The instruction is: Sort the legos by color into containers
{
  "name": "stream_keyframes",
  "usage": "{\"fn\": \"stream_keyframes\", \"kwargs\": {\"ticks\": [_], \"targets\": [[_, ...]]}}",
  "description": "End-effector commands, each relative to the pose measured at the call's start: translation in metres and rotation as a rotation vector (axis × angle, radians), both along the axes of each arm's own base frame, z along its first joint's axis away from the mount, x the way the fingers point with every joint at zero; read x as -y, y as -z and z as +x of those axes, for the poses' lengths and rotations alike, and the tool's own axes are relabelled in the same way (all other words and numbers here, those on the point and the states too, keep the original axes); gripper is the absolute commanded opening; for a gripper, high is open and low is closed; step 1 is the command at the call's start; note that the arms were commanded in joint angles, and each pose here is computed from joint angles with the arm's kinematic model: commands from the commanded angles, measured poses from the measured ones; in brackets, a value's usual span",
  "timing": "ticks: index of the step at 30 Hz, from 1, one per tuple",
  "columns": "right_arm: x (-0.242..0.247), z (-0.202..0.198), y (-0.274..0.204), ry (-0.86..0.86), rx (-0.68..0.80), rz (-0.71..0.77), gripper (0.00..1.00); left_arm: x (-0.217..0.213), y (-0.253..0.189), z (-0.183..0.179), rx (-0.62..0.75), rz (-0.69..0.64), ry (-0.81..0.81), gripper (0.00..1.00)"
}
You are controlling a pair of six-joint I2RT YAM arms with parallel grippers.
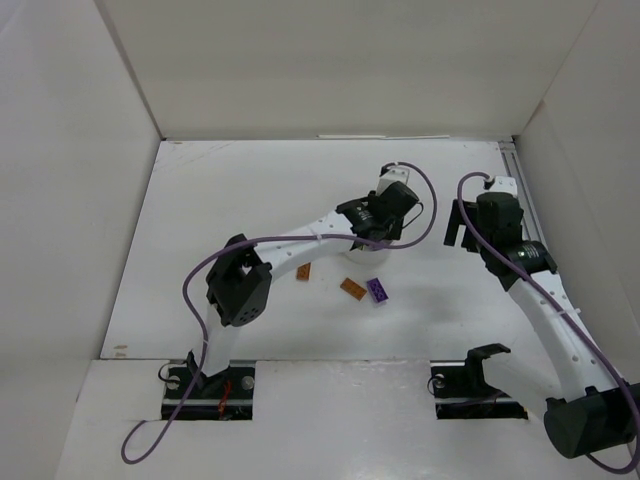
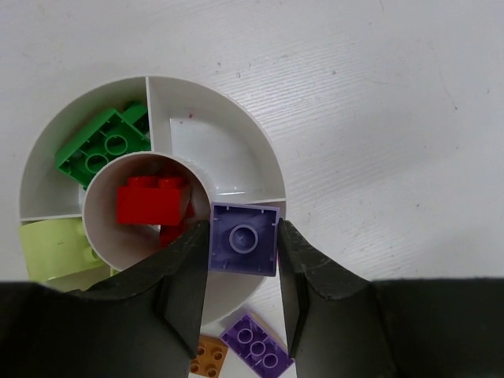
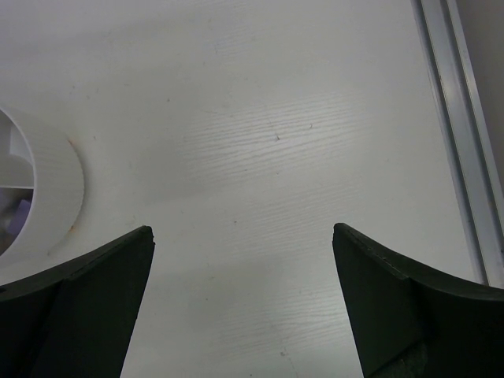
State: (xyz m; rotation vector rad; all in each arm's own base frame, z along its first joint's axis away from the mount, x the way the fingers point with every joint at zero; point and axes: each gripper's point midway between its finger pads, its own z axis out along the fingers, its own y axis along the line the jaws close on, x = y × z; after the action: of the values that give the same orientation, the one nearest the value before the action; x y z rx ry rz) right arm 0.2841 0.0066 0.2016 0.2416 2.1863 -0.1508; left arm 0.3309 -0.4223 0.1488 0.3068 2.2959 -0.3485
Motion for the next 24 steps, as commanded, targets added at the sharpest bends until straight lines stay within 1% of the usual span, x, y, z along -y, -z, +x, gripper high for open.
{"fn": "stream_keyframes", "kwargs": {"ticks": [1,2,3,6,8,9,10,14,16,17,19,22,24], "targets": [[0.0,0.002,-0.003,-0.005,0.017,0.003,1.0,-0.013,-0.018,-0.001,0.028,0.029,-0.052,0.25],[0.0,0.002,-0.003,-0.005,0.017,0.003,1.0,-0.013,-0.018,-0.001,0.028,0.029,-0.052,0.29],[0.0,0.002,-0.003,-0.005,0.017,0.003,1.0,-0.013,-0.018,-0.001,0.028,0.029,-0.052,0.36],[0.0,0.002,-0.003,-0.005,0.017,0.003,1.0,-0.015,-0.017,-0.002,0.023,0.037,-0.052,0.4],[-0.001,0.002,-0.002,-0.018,0.014,0.001,1.0,-0.015,-0.017,-0.002,0.023,0.037,-0.052,0.46],[-0.001,0.002,-0.002,-0.018,0.014,0.001,1.0,-0.015,-0.021,-0.002,0.028,0.029,-0.052,0.46],[-0.001,0.002,-0.002,-0.018,0.014,0.001,1.0,-0.015,-0.021,-0.002,0.028,0.029,-0.052,0.49],[-0.003,0.002,0.0,-0.031,0.011,0.0,1.0,-0.015,-0.026,-0.002,0.033,0.022,-0.053,0.49],[-0.005,0.002,0.0,-0.041,0.009,0.007,1.0,-0.015,-0.032,-0.001,0.047,0.012,-0.046,0.52],[-0.007,0.004,-0.001,-0.057,0.015,0.008,1.0,-0.013,-0.039,-0.002,0.055,-0.001,-0.033,0.52],[-0.009,0.005,-0.004,-0.076,0.03,0.008,1.0,-0.013,-0.053,-0.003,0.07,-0.028,-0.018,0.56],[-0.014,0.004,-0.004,-0.114,0.034,0.014,1.0,-0.016,-0.072,-0.005,0.103,-0.068,-0.014,0.58],[-0.017,0.004,-0.005,-0.14,0.045,0.017,1.0,-0.02,-0.074,-0.009,0.102,-0.078,-0.007,0.6]]}}
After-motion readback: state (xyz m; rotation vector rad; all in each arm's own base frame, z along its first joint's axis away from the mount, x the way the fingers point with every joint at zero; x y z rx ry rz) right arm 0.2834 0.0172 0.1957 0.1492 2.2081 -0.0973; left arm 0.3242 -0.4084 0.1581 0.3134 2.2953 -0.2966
